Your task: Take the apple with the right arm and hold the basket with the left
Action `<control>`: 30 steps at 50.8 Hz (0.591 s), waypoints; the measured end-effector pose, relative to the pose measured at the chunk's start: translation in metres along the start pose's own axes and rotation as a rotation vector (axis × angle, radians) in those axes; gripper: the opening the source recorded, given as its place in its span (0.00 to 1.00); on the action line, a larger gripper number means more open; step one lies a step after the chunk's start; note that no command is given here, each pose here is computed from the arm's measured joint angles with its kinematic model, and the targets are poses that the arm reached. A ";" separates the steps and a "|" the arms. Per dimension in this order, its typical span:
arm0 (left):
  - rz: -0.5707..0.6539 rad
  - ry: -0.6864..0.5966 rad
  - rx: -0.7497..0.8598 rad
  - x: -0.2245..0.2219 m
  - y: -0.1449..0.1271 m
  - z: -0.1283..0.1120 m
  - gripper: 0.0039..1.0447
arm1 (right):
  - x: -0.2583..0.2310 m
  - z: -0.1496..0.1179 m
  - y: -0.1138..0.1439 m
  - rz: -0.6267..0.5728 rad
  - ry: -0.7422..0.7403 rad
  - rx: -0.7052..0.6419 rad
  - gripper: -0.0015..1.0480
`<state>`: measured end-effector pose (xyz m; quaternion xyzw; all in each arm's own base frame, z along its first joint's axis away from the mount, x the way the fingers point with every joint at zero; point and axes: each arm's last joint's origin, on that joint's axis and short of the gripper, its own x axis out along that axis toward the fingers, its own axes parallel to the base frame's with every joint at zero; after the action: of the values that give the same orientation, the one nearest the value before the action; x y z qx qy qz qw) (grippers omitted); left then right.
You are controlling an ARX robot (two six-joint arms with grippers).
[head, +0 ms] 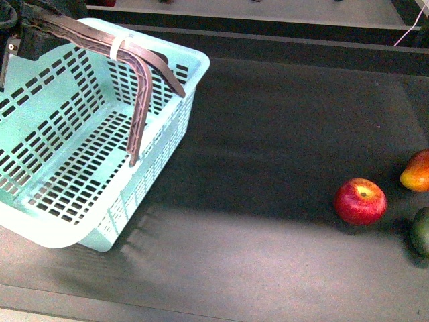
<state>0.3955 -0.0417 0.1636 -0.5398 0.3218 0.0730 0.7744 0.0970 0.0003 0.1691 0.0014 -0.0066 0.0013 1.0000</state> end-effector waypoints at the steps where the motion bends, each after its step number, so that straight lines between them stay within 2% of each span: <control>1: -0.003 0.004 0.005 -0.001 -0.001 -0.002 0.18 | 0.000 0.000 0.000 0.000 0.000 0.000 0.92; 18: -0.168 0.087 0.130 -0.051 -0.048 -0.045 0.18 | 0.000 0.000 0.000 0.000 0.000 0.000 0.92; 30: -0.264 0.171 0.224 -0.074 -0.074 -0.088 0.18 | 0.000 0.000 0.000 0.000 0.000 0.000 0.92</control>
<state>0.3346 -0.1319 0.2465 -0.4918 0.3191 -0.1117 0.8024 0.0970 0.0003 0.1691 0.0014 -0.0066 0.0013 1.0000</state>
